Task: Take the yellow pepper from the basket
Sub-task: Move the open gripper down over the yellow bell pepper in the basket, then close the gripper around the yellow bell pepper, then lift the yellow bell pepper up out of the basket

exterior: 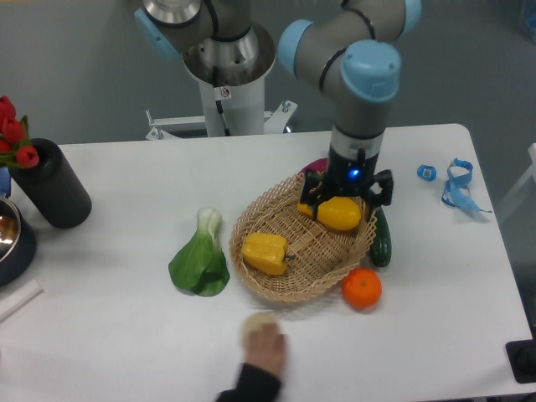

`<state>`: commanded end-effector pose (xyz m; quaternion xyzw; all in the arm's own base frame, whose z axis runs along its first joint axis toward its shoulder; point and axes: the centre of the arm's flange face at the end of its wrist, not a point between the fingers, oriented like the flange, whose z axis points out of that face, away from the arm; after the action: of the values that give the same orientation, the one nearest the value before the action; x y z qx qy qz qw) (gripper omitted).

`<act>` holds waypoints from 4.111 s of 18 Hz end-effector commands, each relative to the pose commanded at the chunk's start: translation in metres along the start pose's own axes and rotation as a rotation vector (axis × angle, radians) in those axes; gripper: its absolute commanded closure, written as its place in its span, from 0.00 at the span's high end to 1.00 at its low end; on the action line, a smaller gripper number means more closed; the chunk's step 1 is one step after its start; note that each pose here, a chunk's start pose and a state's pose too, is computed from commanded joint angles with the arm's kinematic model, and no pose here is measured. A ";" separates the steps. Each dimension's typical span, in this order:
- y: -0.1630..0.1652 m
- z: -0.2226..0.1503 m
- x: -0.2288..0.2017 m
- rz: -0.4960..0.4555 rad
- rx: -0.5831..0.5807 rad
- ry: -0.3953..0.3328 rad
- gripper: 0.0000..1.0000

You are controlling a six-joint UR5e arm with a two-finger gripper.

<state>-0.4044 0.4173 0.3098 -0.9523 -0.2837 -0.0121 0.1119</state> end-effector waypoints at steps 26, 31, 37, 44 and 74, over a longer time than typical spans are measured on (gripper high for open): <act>0.007 0.076 0.061 -0.576 -0.154 -0.004 1.00; 0.007 0.084 0.062 -0.580 -0.168 -0.006 1.00; 0.001 0.095 0.074 -0.567 -0.180 -0.010 1.00; 0.002 0.099 0.072 -0.563 -0.185 -0.037 1.00; -0.055 0.004 0.055 -0.376 0.038 -0.102 0.23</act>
<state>-0.3885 0.4928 0.3219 -0.8796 -0.4621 0.0208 0.1109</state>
